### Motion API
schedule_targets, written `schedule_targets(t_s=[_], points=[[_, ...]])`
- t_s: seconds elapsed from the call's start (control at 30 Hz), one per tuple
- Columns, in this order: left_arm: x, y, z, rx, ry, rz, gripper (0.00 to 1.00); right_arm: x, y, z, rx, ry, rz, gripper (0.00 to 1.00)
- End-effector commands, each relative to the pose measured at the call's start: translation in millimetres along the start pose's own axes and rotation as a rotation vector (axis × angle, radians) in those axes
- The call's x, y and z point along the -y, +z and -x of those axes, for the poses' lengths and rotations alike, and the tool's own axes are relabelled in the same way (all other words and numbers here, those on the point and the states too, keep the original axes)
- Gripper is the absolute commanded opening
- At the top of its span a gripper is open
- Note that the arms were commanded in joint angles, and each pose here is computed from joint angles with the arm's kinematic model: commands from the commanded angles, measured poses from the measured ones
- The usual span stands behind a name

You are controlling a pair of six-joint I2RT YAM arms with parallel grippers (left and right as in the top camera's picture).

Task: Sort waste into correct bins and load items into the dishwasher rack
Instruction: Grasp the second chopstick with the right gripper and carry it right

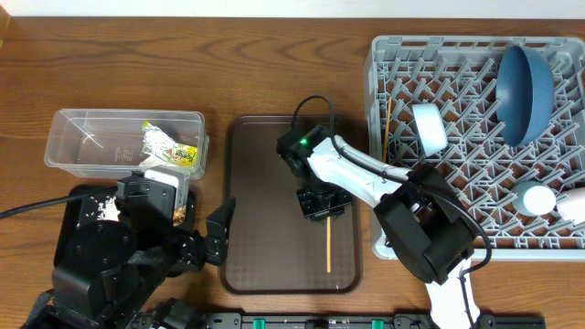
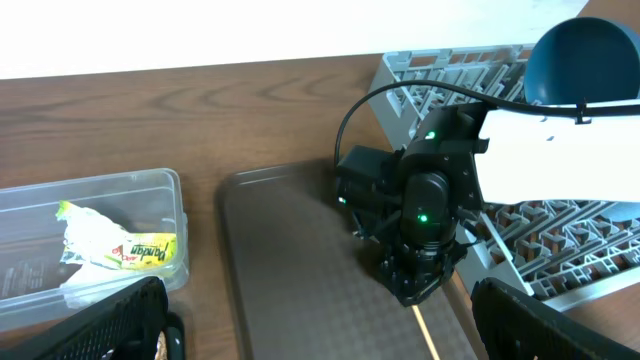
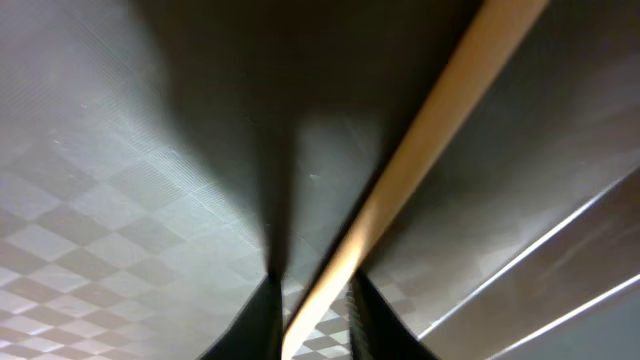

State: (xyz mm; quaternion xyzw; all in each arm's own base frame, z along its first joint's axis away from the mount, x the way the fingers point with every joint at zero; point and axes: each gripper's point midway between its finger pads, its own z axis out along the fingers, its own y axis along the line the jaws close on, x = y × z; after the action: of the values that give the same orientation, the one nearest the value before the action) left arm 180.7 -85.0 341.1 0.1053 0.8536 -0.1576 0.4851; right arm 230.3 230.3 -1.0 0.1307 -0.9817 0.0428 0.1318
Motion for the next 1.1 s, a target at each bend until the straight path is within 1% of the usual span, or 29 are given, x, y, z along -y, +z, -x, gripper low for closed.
schedule_targets(t_s=[0.0,0.07,0.23,0.4,0.5,0.6,0.73,0.87,0.97,1.07], points=[[-1,-3,4,0.013,0.006,0.008,0.98,1,9,2,-0.009,0.022,-0.001,0.09],[-1,-3,4,0.013,0.007,0.008,0.98,-1,9,5,0.005,0.02,0.005,0.01],[-1,-3,4,0.013,0.006,0.008,0.98,-3,8,16,0.051,0.001,0.013,0.01],[-1,-3,4,0.013,0.006,0.008,0.98,-2,2,19,0.071,-0.001,0.026,0.01],[-1,-3,4,0.013,0.006,0.008,0.98,-2,-19,21,0.121,-0.02,0.053,0.01],[-1,-3,4,0.013,0.007,0.008,0.98,5,-58,26,0.227,-0.013,0.098,0.01],[-1,-3,4,0.013,0.007,0.008,0.98,37,-112,33,0.386,0.065,0.137,0.01],[-1,-3,4,0.013,0.007,0.008,0.98,89,-152,36,0.499,0.199,0.169,0.01],[-1,-3,4,0.013,0.007,0.008,0.98,128,-163,36,0.533,0.291,0.177,0.01],[-1,-3,4,0.013,0.007,0.008,0.98,161,-161,36,0.524,0.342,0.163,0.01]])
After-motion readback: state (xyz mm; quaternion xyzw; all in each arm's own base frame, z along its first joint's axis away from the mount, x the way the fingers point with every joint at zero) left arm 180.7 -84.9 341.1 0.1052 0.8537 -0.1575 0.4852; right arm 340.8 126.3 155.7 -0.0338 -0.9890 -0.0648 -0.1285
